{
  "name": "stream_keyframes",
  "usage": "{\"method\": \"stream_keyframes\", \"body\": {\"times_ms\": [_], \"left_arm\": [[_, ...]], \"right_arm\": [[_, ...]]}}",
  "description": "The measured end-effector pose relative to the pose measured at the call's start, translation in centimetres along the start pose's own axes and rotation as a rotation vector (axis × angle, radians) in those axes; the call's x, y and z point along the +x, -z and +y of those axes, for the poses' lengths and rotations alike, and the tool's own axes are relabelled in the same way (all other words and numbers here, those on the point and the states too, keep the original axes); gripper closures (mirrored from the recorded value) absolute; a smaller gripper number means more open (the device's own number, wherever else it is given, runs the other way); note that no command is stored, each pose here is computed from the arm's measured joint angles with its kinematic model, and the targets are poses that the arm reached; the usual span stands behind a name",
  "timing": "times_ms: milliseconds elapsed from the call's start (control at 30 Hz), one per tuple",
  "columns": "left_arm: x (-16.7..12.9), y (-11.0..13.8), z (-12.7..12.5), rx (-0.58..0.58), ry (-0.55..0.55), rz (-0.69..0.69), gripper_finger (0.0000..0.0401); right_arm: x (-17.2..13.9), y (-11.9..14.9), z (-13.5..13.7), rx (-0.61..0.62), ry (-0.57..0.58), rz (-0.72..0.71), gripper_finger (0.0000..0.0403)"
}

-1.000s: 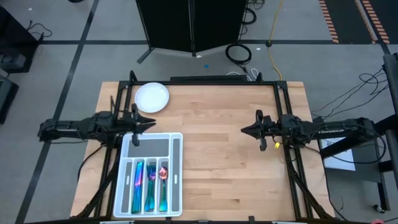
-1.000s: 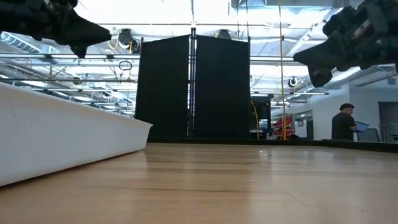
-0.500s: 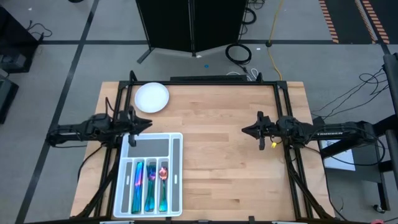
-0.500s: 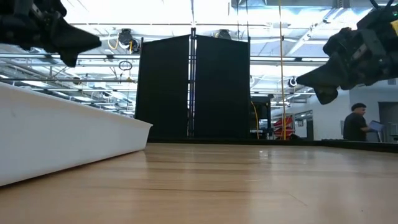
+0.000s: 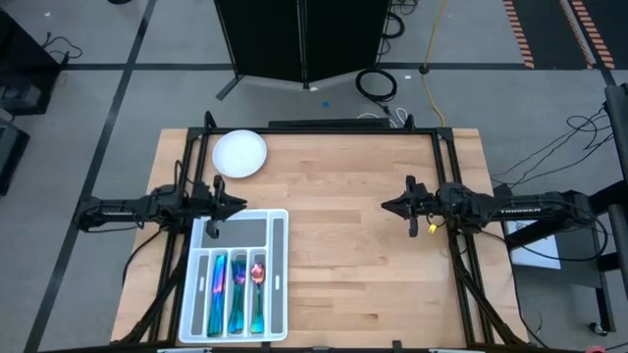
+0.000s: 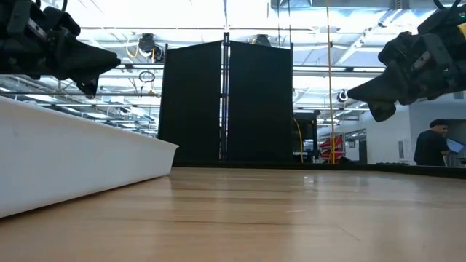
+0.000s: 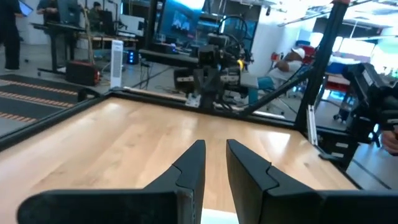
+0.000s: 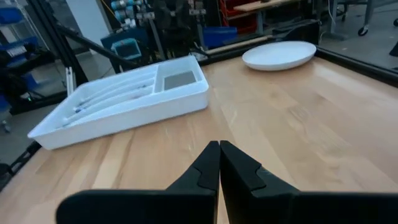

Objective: Sort silverware
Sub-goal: Return to Home Position

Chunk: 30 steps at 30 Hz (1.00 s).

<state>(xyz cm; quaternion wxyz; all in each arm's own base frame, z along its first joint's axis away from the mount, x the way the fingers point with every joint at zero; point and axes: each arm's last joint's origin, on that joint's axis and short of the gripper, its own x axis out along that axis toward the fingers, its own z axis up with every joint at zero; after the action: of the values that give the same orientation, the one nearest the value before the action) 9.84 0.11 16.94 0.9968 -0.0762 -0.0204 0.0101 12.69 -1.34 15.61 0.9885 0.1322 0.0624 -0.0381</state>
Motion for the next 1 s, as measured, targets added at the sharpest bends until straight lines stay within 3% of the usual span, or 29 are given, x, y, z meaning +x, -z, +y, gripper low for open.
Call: {"method": "stream_keyframes", "body": {"times_ms": [300, 1000], "left_arm": [[-0.01, 0.13, 0.25, 0.002, -0.082, 0.004, 0.0335], [0.0, 0.19, 0.29, 0.003, -0.09, 0.007, 0.0335]], "right_arm": [[-0.01, 0.31, -0.18, -0.012, 0.041, 0.027, 0.0403], [-0.01, 0.33, -0.19, -0.003, 0.042, 0.029, 0.0403]]}}
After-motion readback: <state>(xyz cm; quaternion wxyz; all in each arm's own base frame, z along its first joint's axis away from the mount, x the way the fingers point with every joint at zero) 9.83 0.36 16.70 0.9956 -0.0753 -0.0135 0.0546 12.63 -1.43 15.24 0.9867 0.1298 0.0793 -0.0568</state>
